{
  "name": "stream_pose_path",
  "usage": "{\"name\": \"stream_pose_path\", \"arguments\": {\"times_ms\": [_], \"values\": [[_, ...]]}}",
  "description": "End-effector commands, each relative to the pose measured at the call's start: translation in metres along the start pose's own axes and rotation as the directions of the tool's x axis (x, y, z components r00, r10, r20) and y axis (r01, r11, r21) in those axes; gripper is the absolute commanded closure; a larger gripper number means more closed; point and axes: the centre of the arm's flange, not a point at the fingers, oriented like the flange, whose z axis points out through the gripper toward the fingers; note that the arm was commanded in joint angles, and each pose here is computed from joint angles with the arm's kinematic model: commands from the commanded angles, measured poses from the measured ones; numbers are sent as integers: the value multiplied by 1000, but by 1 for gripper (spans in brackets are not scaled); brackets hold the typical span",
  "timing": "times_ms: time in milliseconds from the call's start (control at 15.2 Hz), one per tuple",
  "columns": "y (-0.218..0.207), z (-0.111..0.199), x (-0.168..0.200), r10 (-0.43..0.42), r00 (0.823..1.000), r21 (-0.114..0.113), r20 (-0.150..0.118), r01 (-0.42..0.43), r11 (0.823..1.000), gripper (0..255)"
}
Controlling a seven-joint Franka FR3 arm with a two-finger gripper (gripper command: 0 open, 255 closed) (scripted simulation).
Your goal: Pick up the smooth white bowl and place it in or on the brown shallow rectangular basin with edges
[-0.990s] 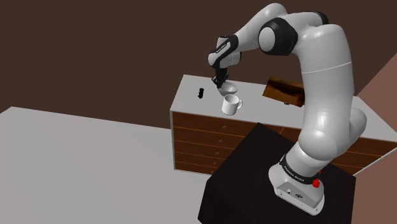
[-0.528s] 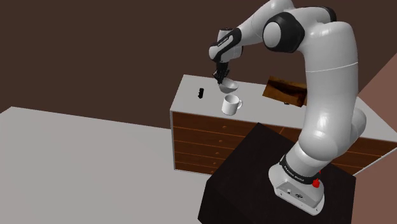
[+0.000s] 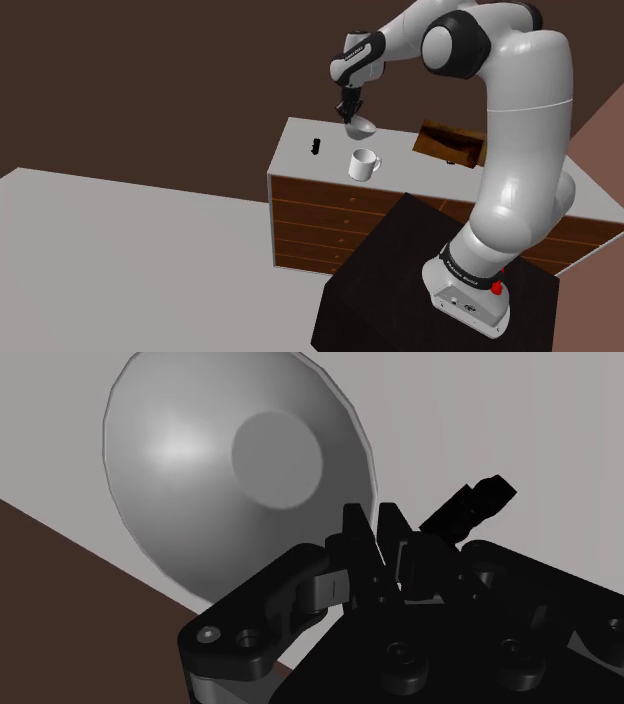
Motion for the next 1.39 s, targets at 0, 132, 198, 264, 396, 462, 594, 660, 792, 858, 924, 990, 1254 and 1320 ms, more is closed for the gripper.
{"name": "stream_pose_path", "arguments": {"times_ms": [0, 132, 198, 264, 396, 462, 594, 660, 792, 858, 924, 990, 1254, 1320], "values": [[1, -11, 0, 0, 1000, 0, 0, 0, 1000, 255], [2, -21, 1, 0, 1000, 0, 0, 0, 1000, 255], [2, -27, 1, 0, 1000, 0, 0, 0, 1000, 255], [3, -32, 1, 0, 1000, 0, 0, 0, 1000, 255], [3, -42, 1, 0, 1000, 0, 0, 0, 1000, 255], [4, -48, 1, 0, 1000, 0, 0, 0, 1000, 255], [5, -58, 1, 0, 1000, 0, 0, 0, 1000, 255], [5, -63, 2, 0, 1000, 0, 0, 0, 1000, 255], [6, -74, 2, 0, 1000, 0, 0, 0, 1000, 255], [7, -76, 2, 0, 1000, 0, 0, 0, 1000, 255], [18, -76, -4, 0, 1000, 0, 0, 0, 1000, 255], [30, -77, -10, 0, 1000, 0, 0, 0, 1000, 255], [77, -79, -35, 0, 1000, 0, 0, 0, 1000, 255], [88, -79, -41, 0, 1000, 0, 0, 0, 1000, 255]]}}
